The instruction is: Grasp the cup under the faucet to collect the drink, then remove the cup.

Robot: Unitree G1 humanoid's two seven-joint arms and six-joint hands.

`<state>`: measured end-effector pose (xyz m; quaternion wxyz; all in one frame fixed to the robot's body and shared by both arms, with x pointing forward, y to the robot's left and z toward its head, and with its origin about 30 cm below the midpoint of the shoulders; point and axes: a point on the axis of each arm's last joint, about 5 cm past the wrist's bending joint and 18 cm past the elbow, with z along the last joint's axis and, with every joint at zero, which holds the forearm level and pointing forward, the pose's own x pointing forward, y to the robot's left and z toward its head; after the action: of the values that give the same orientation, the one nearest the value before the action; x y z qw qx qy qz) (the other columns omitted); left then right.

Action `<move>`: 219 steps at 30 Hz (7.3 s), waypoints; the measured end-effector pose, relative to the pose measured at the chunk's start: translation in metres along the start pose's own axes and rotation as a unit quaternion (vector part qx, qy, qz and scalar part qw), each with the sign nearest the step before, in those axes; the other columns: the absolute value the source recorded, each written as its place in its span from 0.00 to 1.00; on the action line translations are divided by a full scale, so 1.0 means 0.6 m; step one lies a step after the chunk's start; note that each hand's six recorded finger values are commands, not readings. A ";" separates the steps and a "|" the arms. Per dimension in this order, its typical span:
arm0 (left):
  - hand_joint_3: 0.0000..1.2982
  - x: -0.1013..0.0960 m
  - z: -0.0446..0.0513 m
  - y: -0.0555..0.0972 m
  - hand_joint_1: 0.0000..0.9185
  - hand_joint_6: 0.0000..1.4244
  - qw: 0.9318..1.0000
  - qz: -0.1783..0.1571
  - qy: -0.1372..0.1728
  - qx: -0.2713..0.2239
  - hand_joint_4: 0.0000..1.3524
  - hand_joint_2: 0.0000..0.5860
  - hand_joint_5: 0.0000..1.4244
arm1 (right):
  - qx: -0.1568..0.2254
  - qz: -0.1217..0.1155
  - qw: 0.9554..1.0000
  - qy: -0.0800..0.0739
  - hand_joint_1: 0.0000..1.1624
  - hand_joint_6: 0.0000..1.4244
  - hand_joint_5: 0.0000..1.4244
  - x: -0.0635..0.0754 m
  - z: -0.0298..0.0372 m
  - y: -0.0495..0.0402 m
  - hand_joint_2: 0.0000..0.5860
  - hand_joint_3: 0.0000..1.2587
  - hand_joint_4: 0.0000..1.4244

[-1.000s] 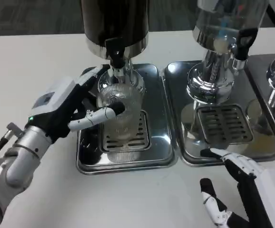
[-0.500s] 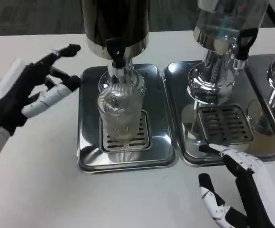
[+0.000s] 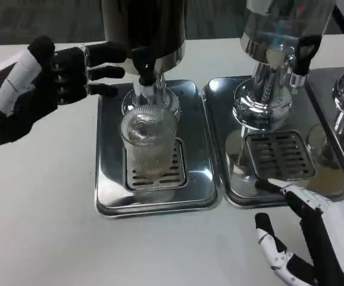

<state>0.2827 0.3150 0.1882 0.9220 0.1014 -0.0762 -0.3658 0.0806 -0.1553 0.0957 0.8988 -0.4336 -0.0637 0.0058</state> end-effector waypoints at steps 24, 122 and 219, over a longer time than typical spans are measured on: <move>0.12 0.075 0.009 0.005 0.00 0.13 0.997 -0.044 -0.033 -0.054 0.05 0.08 0.10 | 0.019 0.002 1.000 0.021 0.38 0.15 0.19 -0.003 0.000 0.010 0.77 0.28 0.22; 0.15 0.089 0.000 -0.052 0.00 0.13 0.966 -0.054 -0.080 0.242 0.08 0.11 0.12 | 0.204 0.076 0.976 0.032 0.43 0.03 0.01 0.084 0.003 -0.030 0.43 0.00 0.00; 0.18 0.034 -0.018 -0.043 0.00 0.15 0.976 0.040 -0.071 0.202 0.11 0.15 0.13 | 0.258 0.178 0.949 -0.029 0.39 0.00 0.00 0.287 0.046 0.033 0.45 0.00 0.00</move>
<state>0.2828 0.2843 0.1730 0.8886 0.2559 -0.2177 -0.3123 0.2488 -0.1101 0.1162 0.9621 -0.1904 -0.0080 0.1950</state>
